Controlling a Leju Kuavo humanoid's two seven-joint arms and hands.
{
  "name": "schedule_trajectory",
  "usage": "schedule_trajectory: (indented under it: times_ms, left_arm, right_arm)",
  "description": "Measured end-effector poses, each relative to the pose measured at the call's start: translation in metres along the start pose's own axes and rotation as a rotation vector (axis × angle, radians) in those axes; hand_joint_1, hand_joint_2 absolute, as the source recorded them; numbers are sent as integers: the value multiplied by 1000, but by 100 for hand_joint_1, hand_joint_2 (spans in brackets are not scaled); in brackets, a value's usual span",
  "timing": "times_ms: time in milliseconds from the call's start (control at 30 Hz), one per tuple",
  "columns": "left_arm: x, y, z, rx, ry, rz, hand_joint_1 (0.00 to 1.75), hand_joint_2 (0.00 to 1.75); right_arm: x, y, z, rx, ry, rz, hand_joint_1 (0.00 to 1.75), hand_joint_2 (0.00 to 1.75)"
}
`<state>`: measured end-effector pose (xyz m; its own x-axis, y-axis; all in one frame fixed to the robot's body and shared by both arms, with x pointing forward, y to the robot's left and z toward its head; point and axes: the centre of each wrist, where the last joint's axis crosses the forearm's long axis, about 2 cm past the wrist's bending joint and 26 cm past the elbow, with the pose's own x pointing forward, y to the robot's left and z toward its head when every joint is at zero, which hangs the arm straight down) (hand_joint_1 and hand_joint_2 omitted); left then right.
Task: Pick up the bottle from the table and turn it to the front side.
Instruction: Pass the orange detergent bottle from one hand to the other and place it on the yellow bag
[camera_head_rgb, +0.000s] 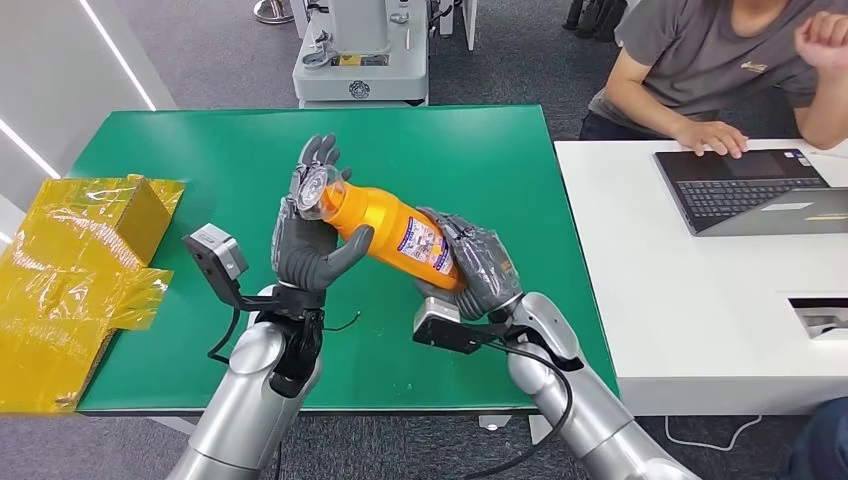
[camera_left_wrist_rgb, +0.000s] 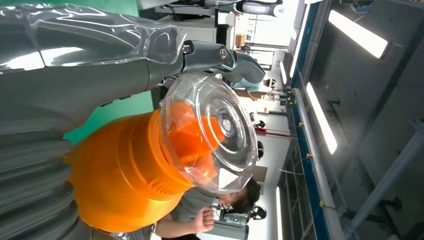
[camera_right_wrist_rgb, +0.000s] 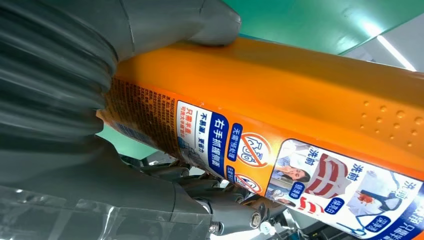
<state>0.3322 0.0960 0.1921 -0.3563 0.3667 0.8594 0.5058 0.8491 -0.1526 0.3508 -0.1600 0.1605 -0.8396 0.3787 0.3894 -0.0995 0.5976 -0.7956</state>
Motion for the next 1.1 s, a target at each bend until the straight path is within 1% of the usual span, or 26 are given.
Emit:
schedule_trajectory:
  times_ms: [533,833,1100]
  left_arm:
    - [-6,0,-3,-9,40,-26,0,175]
    - [-1,4,-14,-15,28,-64,0,175]
    - [-2,6,-17,-10,34,-73,0,175]
  right_arm:
    - [-9,12,3,34,28,-29,175,175]
    - [-5,15,-1,74,-13,-13,175,175]
    - [-3,13,-9,84,-32,-13,175,175]
